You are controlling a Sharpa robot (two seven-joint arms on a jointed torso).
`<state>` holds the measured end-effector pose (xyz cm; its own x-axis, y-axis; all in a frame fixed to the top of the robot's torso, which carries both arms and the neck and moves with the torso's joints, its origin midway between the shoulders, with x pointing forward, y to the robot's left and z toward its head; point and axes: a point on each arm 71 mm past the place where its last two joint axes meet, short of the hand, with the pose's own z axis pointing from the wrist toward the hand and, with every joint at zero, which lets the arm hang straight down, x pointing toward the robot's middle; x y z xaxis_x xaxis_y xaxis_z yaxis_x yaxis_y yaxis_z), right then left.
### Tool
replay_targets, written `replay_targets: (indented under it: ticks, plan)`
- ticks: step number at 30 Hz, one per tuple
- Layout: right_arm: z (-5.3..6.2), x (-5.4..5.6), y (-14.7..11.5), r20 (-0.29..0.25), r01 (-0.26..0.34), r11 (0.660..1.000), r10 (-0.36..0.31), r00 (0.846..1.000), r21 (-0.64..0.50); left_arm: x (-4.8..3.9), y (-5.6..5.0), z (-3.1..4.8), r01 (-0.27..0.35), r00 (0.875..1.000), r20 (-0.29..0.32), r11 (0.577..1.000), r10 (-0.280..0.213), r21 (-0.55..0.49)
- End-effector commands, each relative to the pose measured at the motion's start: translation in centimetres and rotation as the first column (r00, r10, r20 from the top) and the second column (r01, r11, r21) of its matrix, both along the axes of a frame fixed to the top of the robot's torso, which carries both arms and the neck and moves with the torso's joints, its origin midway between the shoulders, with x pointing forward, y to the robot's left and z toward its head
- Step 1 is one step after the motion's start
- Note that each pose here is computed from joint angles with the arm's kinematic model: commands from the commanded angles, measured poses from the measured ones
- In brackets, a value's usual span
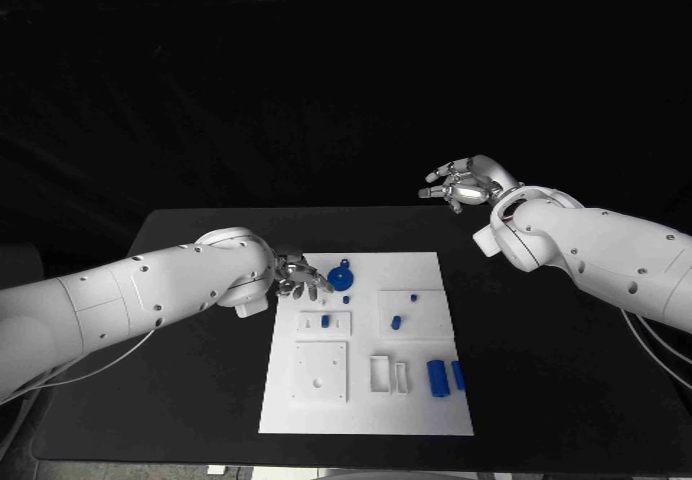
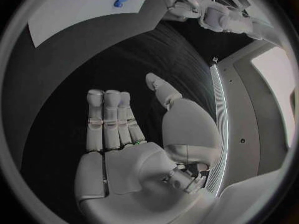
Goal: Assemble the parts on the task board
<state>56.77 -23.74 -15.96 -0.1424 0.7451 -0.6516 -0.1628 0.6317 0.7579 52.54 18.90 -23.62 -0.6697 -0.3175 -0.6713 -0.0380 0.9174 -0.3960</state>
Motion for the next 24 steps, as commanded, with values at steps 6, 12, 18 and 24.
replay_targets:
  ticks: [6,12,18,24]
  plan:
    - [0.0,0.0,0.3,-0.001,-0.016,1.0,0.016,1.0,0.001,3.33,1.8,2.58,-0.077,0.997,0.003,0.997,0.077,0.012]
    - [0.0,0.0,0.5,-0.001,-0.021,1.0,0.021,1.0,0.002,5.13,2.6,2.45,-0.104,0.995,0.01,0.992,0.104,0.076]
    - [0.0,0.0,0.7,-0.001,-0.025,1.0,0.025,1.0,0.003,6.28,2.2,2.24,-0.101,0.995,-0.004,0.987,0.102,0.122]
    - [0.0,-0.1,0.9,0.0,-0.03,1.0,0.03,1.0,0.005,6.66,1.8,1.04,-0.092,0.995,-0.03,0.984,0.097,0.151]
